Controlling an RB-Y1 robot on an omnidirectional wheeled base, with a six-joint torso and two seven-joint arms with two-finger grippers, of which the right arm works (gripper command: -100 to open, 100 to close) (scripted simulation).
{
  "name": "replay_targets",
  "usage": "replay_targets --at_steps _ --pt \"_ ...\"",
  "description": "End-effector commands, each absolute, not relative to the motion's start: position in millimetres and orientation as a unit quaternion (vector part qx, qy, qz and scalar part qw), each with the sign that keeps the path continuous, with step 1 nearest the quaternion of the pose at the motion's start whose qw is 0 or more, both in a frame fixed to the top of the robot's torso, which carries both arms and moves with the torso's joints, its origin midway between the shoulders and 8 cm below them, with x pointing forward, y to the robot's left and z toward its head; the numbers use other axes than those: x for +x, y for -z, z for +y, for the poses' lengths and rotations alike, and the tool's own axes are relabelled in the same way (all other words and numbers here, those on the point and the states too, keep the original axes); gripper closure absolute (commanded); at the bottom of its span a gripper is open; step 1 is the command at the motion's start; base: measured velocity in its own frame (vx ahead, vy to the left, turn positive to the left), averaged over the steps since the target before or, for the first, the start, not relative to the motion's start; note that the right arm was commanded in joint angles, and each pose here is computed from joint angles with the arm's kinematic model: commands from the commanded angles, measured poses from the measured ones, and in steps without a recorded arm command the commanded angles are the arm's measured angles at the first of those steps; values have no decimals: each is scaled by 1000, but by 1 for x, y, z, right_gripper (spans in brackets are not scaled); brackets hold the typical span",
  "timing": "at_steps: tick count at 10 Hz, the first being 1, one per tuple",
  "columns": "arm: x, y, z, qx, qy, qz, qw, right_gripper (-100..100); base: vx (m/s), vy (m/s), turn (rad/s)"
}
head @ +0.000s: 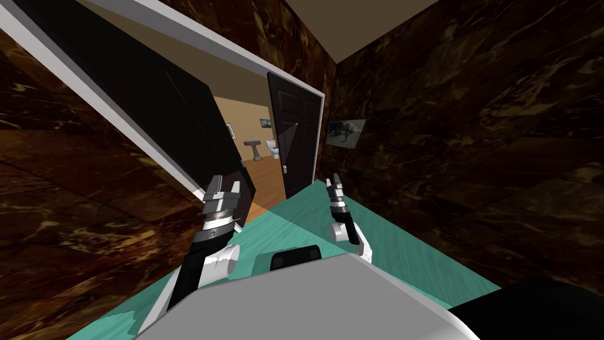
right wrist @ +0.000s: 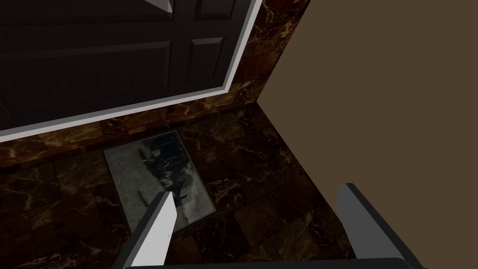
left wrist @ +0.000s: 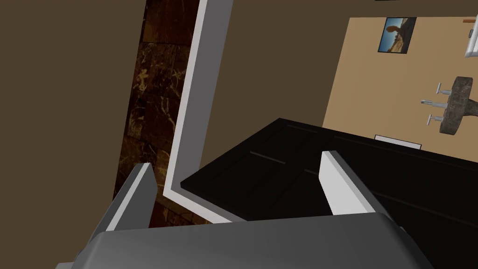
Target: Push the door open
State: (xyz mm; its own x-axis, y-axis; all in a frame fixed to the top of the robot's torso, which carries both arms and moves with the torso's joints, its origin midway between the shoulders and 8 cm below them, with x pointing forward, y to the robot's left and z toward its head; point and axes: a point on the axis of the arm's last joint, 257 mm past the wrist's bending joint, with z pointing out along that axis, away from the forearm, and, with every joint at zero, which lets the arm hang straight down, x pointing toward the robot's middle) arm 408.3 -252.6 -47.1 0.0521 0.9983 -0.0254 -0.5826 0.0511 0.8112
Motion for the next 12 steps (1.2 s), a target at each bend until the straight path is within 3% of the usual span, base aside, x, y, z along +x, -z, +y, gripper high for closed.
replay_targets --at_steps 1,12 --pt "413 56 -251 325 -608 329 646 -100 86 -6 58" --pt "451 131 -241 346 -597 381 616 -100 98 -5 64"
